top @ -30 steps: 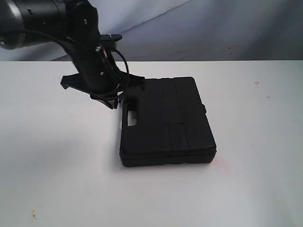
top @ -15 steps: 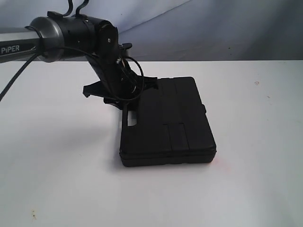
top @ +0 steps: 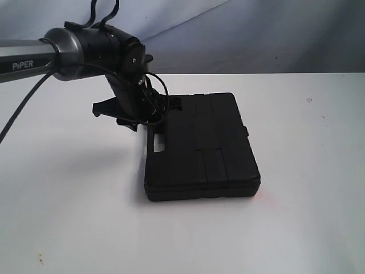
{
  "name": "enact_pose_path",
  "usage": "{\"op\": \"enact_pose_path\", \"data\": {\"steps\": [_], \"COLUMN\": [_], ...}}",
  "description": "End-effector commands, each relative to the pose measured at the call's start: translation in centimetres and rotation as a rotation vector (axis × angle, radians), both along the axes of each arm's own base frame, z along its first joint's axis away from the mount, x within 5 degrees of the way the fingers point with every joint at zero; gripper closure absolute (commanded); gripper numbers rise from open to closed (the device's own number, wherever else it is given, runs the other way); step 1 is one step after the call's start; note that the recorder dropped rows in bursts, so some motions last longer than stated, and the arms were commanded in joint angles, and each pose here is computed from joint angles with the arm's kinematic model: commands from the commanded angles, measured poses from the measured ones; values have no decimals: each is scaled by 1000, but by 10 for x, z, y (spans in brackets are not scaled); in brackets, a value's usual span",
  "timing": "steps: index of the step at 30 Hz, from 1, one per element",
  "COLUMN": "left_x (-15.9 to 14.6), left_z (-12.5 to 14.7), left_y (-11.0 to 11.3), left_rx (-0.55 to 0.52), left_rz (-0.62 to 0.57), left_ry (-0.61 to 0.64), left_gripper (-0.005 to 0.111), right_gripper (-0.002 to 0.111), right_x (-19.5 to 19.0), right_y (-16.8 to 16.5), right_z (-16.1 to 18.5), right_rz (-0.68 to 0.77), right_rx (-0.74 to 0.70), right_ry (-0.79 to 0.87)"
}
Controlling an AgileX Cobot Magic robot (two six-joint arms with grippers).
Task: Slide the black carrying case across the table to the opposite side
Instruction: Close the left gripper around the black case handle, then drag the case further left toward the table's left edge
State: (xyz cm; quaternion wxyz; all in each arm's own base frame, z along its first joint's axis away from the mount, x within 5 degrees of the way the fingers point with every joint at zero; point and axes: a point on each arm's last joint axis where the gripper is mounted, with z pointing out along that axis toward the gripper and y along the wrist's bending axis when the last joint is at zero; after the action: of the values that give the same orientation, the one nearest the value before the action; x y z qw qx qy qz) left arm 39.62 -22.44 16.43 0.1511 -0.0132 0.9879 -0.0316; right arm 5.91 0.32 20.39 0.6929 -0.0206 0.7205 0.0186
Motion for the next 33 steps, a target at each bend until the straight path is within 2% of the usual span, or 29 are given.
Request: {"op": "enact_pose_path", "data": {"steps": [1,7,14,21,28,30,33], "left_x": [1,4,3,3,4,4,4], "left_z": [-13,-17,-38,-41,-41,-41,-41], "left_y": [-4,-6,-7,-7,-7,-5,0], "left_rx": [-7,-29,-14,-14,-6,21,87], "left_rz": [15,15,23,23,17,7,-18], "left_ry": [24,8,55,62,60,59,56], "left_gripper": [65,65,66,77,103,107,107], "right_gripper": [108,108,108,108,108,108,108], "right_x": [0,0,0,0,0,0,0], "right_y": [0,0,0,0,0,0,0], "right_z": [-1,-1,-1,-1,-1,-1,-1], "right_rz": [-6,-6,-6,-6,-6,-6,-6], "right_rx": [3,3,3,3,3,3,3], "right_ry": [-4,-4,-4,-4,-4,-4,-4]}}
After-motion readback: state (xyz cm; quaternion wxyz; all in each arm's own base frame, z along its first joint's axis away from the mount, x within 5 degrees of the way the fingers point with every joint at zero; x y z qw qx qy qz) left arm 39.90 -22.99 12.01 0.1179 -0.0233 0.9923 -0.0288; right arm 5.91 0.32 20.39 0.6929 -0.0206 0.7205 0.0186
